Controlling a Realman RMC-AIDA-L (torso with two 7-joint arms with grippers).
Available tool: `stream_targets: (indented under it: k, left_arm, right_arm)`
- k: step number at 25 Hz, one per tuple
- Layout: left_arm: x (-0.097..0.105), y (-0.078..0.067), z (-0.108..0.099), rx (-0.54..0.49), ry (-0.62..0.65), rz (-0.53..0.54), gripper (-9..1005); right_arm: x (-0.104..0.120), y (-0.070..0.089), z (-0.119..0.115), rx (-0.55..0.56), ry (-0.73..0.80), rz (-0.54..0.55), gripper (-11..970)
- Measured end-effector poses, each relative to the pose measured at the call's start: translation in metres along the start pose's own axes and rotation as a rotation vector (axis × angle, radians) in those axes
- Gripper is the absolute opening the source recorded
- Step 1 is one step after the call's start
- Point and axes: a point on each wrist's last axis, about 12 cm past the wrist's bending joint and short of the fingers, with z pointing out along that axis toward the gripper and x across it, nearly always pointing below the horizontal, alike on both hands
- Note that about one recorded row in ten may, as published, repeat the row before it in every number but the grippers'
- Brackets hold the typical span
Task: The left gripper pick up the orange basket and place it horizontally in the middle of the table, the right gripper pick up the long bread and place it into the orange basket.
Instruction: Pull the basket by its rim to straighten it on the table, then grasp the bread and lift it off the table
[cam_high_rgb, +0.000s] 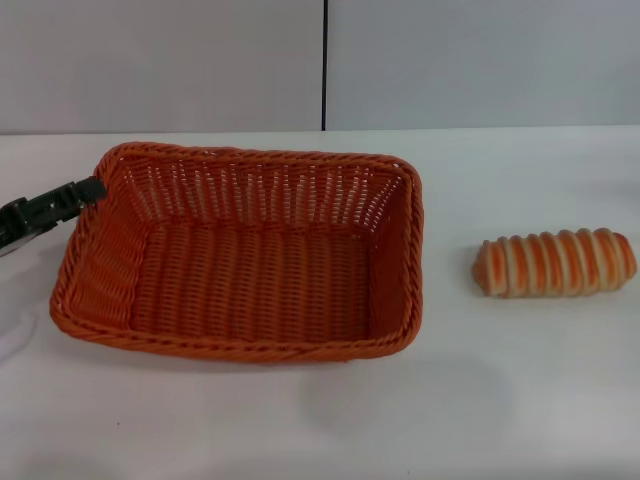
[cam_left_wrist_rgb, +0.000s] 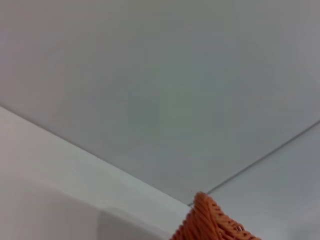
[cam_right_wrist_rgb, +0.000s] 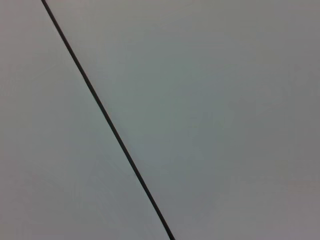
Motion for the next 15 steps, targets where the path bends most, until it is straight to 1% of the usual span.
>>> stream_targets:
  k: [3, 4, 7, 9, 11, 12, 13, 14, 15]
  left_arm:
    - [-0.003, 0.001, -0.003, -0.008, -0.006, 0.003, 684]
    - [-0.009, 0.003, -0.008, -0.020, -0.018, 0.014, 711]
    - [-0.016, 0.006, -0.015, -0.033, -0.055, 0.041, 792]
    - [-0.016, 0.006, -0.015, -0.033, -0.055, 0.041, 792]
    - [-0.028, 0.007, -0.028, -0.034, -0.181, 0.117, 791]
    - [-0.029, 0.006, -0.031, -0.033, -0.213, 0.140, 791]
    - [-0.029, 0.006, -0.031, -0.033, -0.213, 0.140, 791]
    - [-0.032, 0.004, -0.036, -0.024, -0.282, 0.208, 791]
    - [-0.033, 0.003, -0.037, -0.017, -0.315, 0.253, 791]
  right_arm:
    - [0.001, 0.001, 0.000, -0.006, 0.005, -0.003, 565]
    - [0.001, 0.002, 0.001, -0.013, 0.010, -0.005, 565]
    - [0.001, 0.004, 0.002, -0.038, 0.024, -0.011, 564]
    - [-0.001, 0.005, 0.003, -0.066, 0.033, -0.017, 564]
    - [-0.005, 0.008, 0.006, -0.116, 0.049, -0.031, 563]
    - [-0.006, 0.010, 0.007, -0.142, 0.059, -0.039, 563]
    - [-0.008, 0.012, 0.009, -0.166, 0.069, -0.043, 563]
    - [-0.010, 0.013, 0.011, -0.193, 0.084, -0.046, 563]
    - [-0.012, 0.016, 0.013, -0.225, 0.106, -0.046, 562]
